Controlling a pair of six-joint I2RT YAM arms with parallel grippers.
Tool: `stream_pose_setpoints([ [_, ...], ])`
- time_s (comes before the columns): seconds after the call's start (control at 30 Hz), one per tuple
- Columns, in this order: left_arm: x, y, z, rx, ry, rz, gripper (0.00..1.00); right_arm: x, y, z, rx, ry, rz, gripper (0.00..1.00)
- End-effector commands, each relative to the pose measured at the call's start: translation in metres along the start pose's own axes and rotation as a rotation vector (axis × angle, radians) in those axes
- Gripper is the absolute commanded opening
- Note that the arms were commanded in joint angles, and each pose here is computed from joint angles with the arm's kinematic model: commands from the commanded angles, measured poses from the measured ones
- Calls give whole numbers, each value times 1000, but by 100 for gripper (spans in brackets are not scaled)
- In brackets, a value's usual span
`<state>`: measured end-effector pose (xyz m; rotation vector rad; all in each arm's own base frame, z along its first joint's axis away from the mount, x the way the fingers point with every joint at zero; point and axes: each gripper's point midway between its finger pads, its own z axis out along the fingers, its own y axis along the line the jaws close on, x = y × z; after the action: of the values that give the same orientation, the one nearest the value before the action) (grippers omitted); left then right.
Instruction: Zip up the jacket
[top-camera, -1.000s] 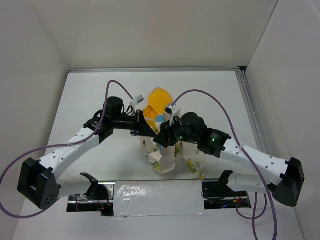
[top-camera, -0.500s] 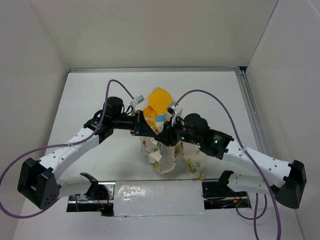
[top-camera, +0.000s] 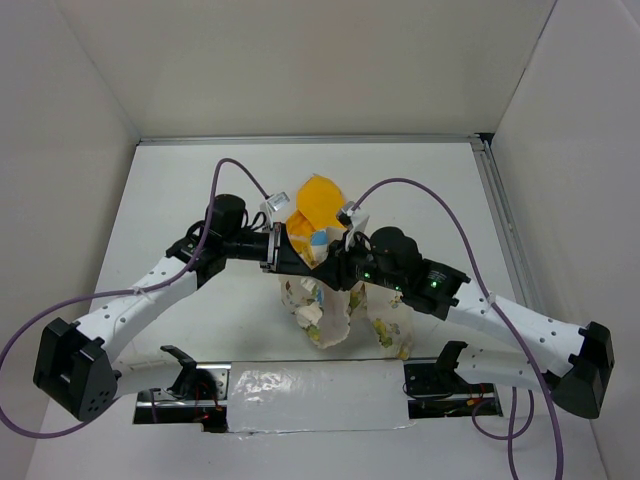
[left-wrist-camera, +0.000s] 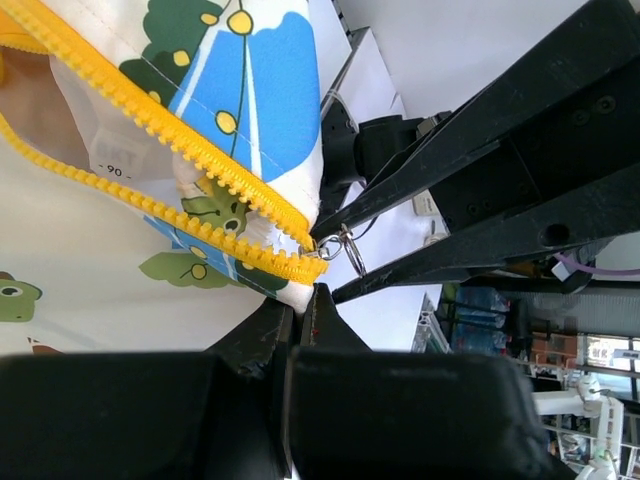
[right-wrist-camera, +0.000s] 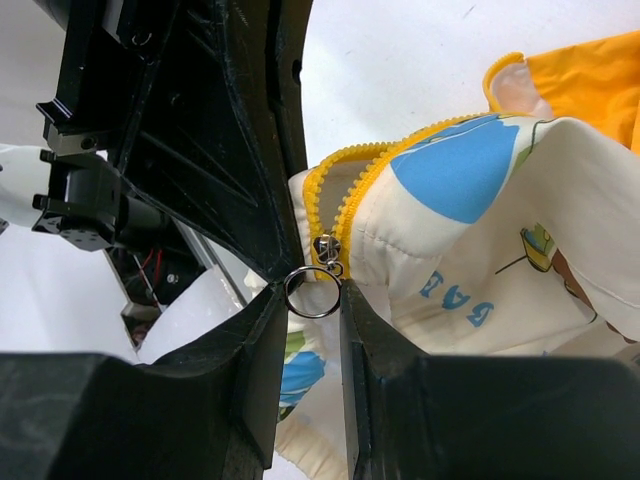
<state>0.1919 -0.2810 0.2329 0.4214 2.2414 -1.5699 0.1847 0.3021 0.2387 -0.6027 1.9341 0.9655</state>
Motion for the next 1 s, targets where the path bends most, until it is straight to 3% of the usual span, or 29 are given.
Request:
stream_pose_setpoints([
  [0.0, 8, -9, -4, 29, 22, 46, 0, -34, 2, -3, 24, -107, -10, 0],
  [0.17, 8, 0, -2, -2, 33, 55, 0, -36, -3, -5, 80, -63, 35, 0],
  [0.4, 10, 15, 3, -75, 44, 58, 0, -31, -1, -3, 138, 101, 107, 0],
  [0.57, 16, 13, 7, -90, 63, 101, 0, -32, -13, -3, 221, 116, 142, 0],
  [0.73, 25, 13, 9, -76, 94, 109, 0, -32, -14, 5, 211, 69, 167, 0],
  [0.97, 40, 10, 7, -19, 133, 114, 0, -68, -2, 8, 117, -132, 115, 0],
])
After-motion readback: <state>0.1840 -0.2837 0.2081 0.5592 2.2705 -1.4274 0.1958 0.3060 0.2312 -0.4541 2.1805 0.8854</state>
